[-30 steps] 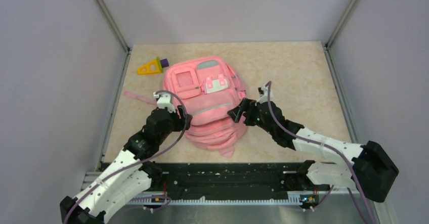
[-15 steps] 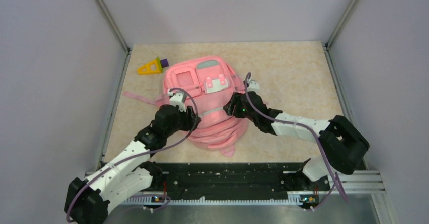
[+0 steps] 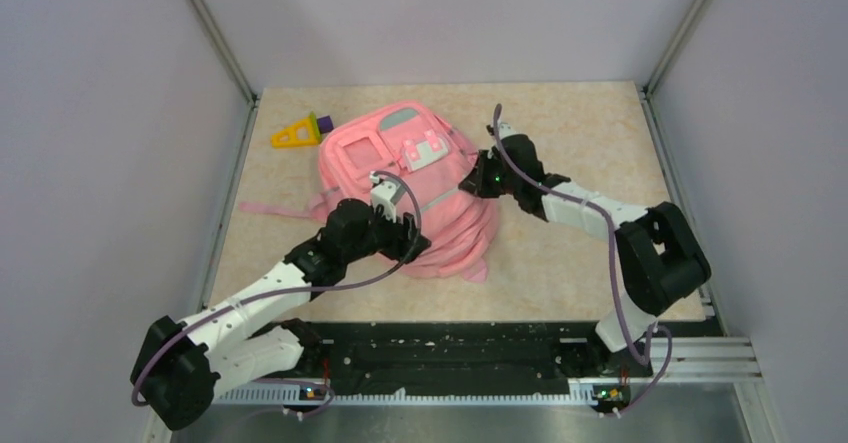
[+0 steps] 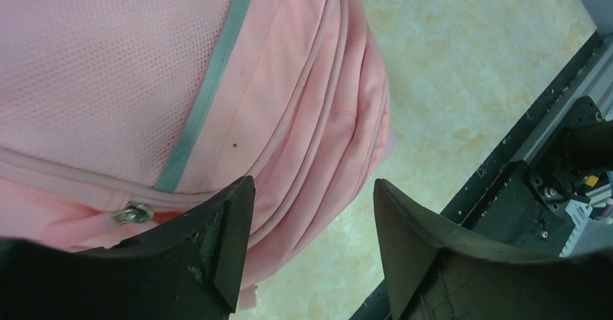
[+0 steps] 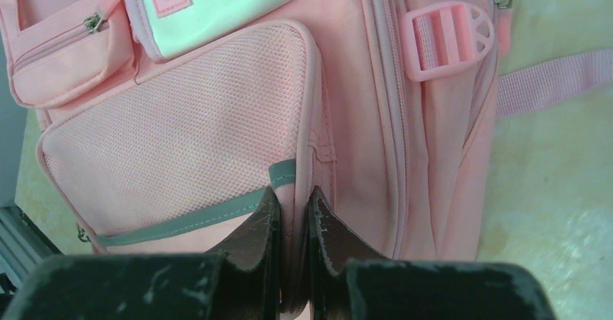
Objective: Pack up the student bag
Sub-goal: Adjust the student bag at the center of the board, then zip the student bag at the center of the board.
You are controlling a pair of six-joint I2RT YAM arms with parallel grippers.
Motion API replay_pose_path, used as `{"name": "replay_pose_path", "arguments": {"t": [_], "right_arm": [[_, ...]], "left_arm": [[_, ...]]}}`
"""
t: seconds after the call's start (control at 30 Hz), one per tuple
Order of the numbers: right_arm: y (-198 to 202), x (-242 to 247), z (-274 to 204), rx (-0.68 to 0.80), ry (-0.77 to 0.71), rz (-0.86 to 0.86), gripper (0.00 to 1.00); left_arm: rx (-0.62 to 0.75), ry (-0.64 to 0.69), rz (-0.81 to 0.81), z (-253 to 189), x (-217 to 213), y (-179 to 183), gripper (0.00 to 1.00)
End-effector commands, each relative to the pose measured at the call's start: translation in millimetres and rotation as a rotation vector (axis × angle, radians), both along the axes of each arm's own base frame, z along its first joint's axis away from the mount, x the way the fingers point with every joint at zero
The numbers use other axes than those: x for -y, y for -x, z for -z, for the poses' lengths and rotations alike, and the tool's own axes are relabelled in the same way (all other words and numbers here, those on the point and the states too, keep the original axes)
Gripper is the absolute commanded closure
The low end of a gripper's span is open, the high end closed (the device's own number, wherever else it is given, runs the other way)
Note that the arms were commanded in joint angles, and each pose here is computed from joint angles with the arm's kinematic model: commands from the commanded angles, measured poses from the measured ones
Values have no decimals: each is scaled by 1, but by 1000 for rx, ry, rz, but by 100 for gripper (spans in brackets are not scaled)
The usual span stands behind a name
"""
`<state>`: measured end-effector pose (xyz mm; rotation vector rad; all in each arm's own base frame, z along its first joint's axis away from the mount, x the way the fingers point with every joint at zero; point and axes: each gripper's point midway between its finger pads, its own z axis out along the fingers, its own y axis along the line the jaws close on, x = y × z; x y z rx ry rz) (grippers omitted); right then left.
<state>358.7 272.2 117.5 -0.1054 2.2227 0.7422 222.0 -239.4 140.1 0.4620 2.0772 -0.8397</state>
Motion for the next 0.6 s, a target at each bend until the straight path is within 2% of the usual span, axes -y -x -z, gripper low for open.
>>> {"name": "replay_pose_path", "arguments": {"t": [0.0,0.2,0.37,0.57], "right_arm": [[-52,26,-13,77,39,-56,100],[-66,28,-12,67,35,-139,100],[-61,23,-6,30,31,-186,100],[-57,21,-4,15,26,-213,100]], "left_arm": [[181,-36,-33,-40,-5,-24,33],[229,-177,-163,-29,-30,-47,32],[279,-276,-139,-21,-33,-59,38],[347,-368,-41,-16,-38,-64,35]]}}
